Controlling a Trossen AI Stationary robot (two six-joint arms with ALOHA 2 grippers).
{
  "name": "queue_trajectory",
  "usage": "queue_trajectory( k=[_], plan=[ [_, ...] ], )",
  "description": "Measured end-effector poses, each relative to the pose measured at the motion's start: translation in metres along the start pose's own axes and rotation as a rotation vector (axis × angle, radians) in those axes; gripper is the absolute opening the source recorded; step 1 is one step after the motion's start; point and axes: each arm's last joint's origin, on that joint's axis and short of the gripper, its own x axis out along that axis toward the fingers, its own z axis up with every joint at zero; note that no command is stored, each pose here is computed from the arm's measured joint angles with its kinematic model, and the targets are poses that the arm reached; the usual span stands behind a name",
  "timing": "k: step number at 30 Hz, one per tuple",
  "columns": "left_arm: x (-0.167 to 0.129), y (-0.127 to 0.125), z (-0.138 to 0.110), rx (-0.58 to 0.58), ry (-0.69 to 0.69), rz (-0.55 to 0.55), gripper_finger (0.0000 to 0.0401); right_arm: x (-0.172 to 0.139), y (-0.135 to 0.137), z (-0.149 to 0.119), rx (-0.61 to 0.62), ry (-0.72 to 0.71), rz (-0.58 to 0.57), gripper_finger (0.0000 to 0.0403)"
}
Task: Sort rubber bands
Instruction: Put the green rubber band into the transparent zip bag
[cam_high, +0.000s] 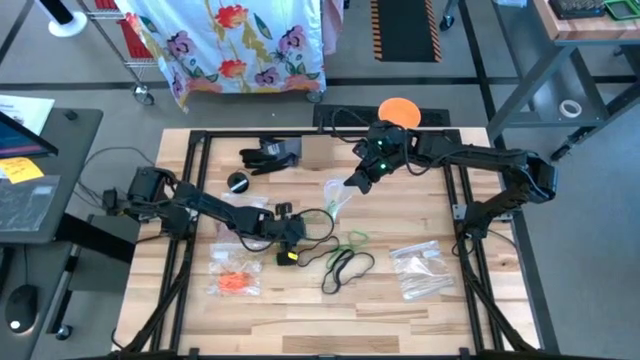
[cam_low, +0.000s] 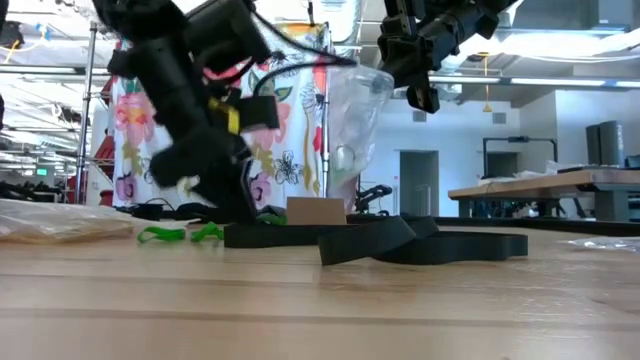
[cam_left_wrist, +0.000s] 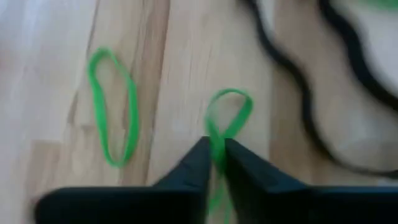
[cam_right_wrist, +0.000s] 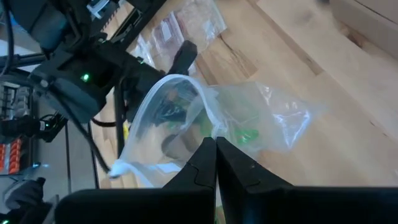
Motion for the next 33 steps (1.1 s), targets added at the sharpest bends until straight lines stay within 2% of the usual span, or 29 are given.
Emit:
queue_trajectory(
  k=[2, 8, 11, 18, 27, 33],
  plan=[
    [-0.01, -0.001, 0.009, 0.007, -0.021, -0.011, 0.0015, 0.0, 0.0, 0.0, -0.001, -0.001, 0.0, 0.0],
    [-0.048, -0.005, 0.028, 0.033, -0.16, -0.015, 0.0003, 0.0, 0.001, 0.0, -0.003, 0.001, 0.001, 0.0],
    [-0.071, -0.005, 0.039, 0.043, -0.303, 0.03, 0.0001, 0.001, 0.003, -0.001, -0.007, 0.003, 0.004, 0.0],
    [-0.11, 0.002, 0.071, 0.069, -0.674, 0.06, 0.0001, 0.005, 0.011, -0.007, 0.005, 0.026, 0.018, 0.0],
    [-0.111, 0.035, 0.084, 0.025, -0.787, 0.169, 0.0, 0.009, 0.017, -0.011, -0.009, 0.036, 0.008, 0.0],
    [-0.108, 0.055, 0.088, -0.087, -0.838, 0.105, 0.0, 0.009, 0.018, -0.012, -0.01, 0.037, 0.009, 0.0]
  ],
)
